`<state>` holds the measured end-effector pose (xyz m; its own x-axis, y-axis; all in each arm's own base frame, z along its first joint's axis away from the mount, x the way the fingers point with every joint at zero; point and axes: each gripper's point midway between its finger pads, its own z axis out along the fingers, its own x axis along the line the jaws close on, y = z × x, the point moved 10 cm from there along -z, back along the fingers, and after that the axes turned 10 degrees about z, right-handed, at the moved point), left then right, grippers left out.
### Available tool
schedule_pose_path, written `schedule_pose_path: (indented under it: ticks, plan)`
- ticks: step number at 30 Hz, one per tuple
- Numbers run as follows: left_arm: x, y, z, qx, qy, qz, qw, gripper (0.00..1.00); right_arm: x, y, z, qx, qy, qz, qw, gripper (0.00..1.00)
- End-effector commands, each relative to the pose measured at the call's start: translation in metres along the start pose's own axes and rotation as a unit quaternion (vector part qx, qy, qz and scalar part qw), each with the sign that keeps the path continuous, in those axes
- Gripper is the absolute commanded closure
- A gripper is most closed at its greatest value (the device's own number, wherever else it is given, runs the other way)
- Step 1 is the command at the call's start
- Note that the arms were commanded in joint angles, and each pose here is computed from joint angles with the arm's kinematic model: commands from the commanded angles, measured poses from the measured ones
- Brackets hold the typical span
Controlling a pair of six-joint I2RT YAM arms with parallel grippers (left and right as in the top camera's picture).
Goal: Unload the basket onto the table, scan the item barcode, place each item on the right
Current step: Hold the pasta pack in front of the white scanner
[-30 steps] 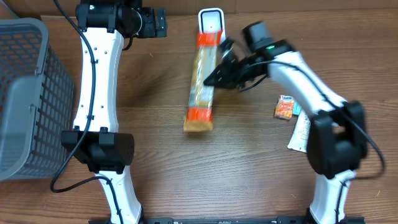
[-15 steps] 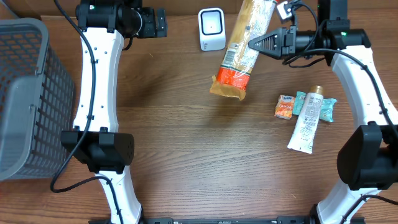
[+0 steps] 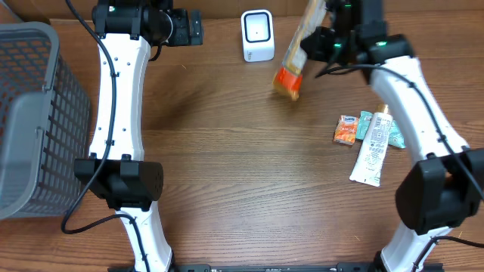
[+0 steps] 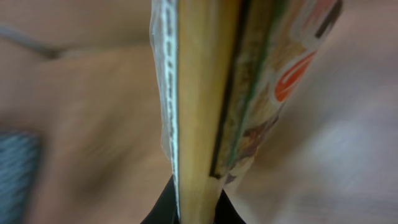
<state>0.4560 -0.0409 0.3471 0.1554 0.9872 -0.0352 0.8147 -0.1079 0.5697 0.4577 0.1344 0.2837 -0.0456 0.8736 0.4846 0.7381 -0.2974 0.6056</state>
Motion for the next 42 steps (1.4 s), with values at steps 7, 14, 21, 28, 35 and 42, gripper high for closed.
schedule_pose_path:
  ticks: [7,14,21,28,35,42]
  plan:
    - [0.000,0.001,0.000,-0.002,0.002,0.006,1.000,0.00,0.058,0.031,0.034,-0.238,-0.120,-0.278,0.923,0.96]
    - [0.000,0.001,0.000,-0.002,0.002,0.006,1.000,0.00,0.057,0.020,0.078,-0.270,-0.176,-0.373,0.870,0.96]
    - [0.000,0.001,0.000,-0.002,0.002,0.006,1.000,0.00,0.067,0.006,0.097,-0.276,-0.182,-0.414,0.848,0.96]
    - [0.000,0.001,0.000,-0.002,0.002,0.006,1.000,0.00,0.090,0.000,0.093,-0.304,-0.171,-0.443,0.826,0.96]
    - [0.000,0.001,0.000,-0.002,0.002,0.006,1.000,0.00,0.087,-0.006,0.102,-0.291,-0.176,-0.456,0.823,0.96]
    - [0.000,0.001,0.000,-0.002,0.001,0.006,1.000,0.00,0.086,-0.006,0.102,-0.285,-0.199,-0.487,0.801,0.96]
